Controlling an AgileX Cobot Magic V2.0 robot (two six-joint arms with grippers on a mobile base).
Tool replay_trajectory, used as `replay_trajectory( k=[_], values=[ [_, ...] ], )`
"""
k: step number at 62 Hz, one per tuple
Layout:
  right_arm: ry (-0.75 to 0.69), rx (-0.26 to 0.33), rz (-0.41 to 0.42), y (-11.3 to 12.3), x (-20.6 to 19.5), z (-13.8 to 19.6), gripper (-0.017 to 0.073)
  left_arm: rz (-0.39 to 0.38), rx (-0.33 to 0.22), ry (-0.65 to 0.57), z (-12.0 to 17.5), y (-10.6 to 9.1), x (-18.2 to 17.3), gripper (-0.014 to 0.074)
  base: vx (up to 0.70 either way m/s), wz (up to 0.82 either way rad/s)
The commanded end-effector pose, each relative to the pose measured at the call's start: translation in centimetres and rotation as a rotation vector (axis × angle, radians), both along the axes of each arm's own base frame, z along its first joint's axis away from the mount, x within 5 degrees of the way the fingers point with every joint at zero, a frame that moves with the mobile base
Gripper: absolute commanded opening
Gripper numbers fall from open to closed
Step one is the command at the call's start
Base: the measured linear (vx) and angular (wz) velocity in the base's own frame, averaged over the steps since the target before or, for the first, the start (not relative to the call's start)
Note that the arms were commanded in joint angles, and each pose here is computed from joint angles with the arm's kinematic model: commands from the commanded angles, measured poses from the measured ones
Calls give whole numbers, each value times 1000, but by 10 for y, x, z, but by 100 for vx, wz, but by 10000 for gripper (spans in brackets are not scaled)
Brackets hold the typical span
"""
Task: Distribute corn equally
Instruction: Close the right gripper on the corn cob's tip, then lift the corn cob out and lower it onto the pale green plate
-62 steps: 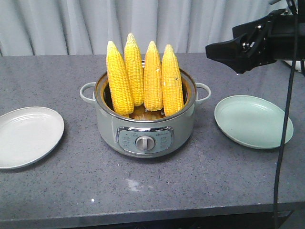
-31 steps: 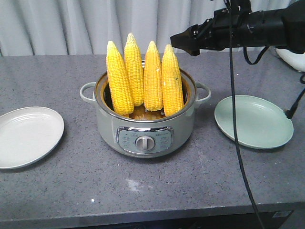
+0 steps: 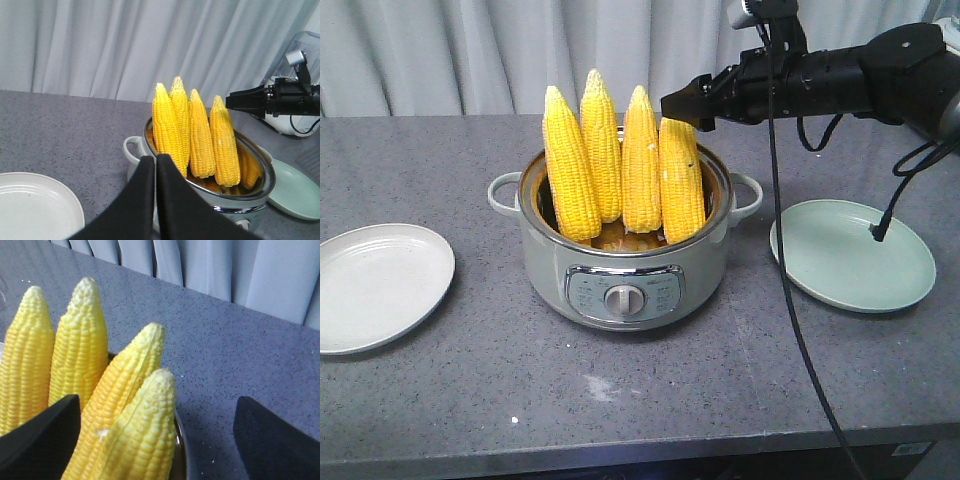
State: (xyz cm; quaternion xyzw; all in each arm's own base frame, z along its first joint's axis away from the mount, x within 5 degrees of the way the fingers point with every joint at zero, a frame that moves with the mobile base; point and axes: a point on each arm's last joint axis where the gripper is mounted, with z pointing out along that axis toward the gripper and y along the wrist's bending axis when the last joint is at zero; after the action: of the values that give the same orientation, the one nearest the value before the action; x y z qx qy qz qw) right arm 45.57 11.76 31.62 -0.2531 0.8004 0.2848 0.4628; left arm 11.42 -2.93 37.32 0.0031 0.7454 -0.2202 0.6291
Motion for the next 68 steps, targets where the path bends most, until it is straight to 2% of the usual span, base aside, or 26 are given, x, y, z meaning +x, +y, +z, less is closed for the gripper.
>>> replay_trajectory(
  k=[1,14,25,31,37,53,59,68],
  values=[
    [-74,53,-1,4,-8,33,595,26,-36,-53,14,2,1,4,0,0],
    [-85,16,13,26,-7,23,594,26,-36,-53,14,2,1,4,0,0],
    [-70,35,-38,23,-4,23,546,26,-36,-52,14,2,1,4,0,0],
    [-72,0,-36,22,-4,21,467,26,-36,-52,14,2,1,4,0,0],
    [-71,-19,-25,22,-5,19,346,26,-36,-53,14,2,1,4,0,0],
    [-91,-20,-15,21,-10,28,-3,26,-36,-53,14,2,1,4,0,0],
    [-139,-11,-23,18,-19,49,-10,26,-36,-53,14,2,1,4,0,0],
    [-276,16,-76,8,-45,101,-8,26,-36,-53,14,2,1,4,0,0]
  ],
)
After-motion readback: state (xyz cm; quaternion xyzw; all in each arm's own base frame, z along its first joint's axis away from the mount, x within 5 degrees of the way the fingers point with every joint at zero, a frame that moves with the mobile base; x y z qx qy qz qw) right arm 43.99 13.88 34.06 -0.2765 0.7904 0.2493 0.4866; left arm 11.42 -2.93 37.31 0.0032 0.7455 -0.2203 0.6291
